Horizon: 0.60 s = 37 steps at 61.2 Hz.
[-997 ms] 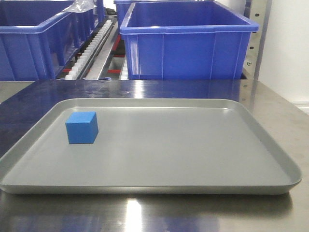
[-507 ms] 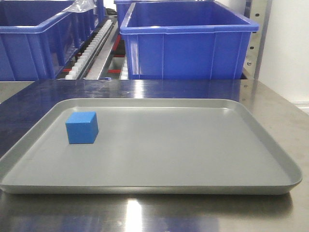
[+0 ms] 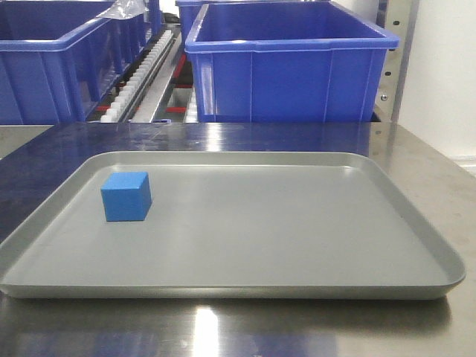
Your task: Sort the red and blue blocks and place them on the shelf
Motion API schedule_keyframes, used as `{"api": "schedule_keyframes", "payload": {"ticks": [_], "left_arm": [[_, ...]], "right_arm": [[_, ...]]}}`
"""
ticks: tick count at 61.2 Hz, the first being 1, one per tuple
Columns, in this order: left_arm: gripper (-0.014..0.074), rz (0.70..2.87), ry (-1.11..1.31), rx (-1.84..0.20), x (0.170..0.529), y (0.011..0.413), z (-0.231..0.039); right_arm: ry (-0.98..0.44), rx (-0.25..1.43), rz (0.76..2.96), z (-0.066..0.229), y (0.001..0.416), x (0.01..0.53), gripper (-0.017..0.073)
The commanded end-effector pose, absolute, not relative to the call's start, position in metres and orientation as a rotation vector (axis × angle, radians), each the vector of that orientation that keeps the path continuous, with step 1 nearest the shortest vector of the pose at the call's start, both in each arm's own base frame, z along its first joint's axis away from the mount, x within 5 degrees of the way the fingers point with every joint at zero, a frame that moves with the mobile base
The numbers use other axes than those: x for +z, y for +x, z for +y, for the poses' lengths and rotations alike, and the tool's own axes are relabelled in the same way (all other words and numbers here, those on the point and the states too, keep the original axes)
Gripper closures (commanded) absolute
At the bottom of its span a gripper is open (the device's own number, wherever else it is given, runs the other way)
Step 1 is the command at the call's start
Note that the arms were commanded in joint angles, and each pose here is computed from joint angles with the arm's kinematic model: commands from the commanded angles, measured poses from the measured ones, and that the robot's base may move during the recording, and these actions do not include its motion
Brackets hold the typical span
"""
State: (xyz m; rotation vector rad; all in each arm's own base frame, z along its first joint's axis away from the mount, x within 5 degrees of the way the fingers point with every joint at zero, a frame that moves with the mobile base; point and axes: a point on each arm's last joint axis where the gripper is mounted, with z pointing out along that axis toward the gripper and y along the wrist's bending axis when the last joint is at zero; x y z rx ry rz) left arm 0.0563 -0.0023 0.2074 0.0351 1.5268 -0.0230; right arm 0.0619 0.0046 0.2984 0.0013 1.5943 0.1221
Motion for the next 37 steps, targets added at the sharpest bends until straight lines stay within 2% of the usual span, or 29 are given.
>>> {"api": "schedule_keyframes", "payload": {"ticks": [1,37], "left_arm": [[0.0471,1.460,0.022,-0.023,0.2065,0.0557,-0.0015],[0.0471,1.467,0.021,-0.025,0.2067,0.0559,-0.0016]], "right_arm": [[-0.010,0.115,1.484,0.0046,0.0614,0.3147,0.0491],[-0.010,0.115,1.484,0.0046,0.0614,0.3147,0.0491]]}}
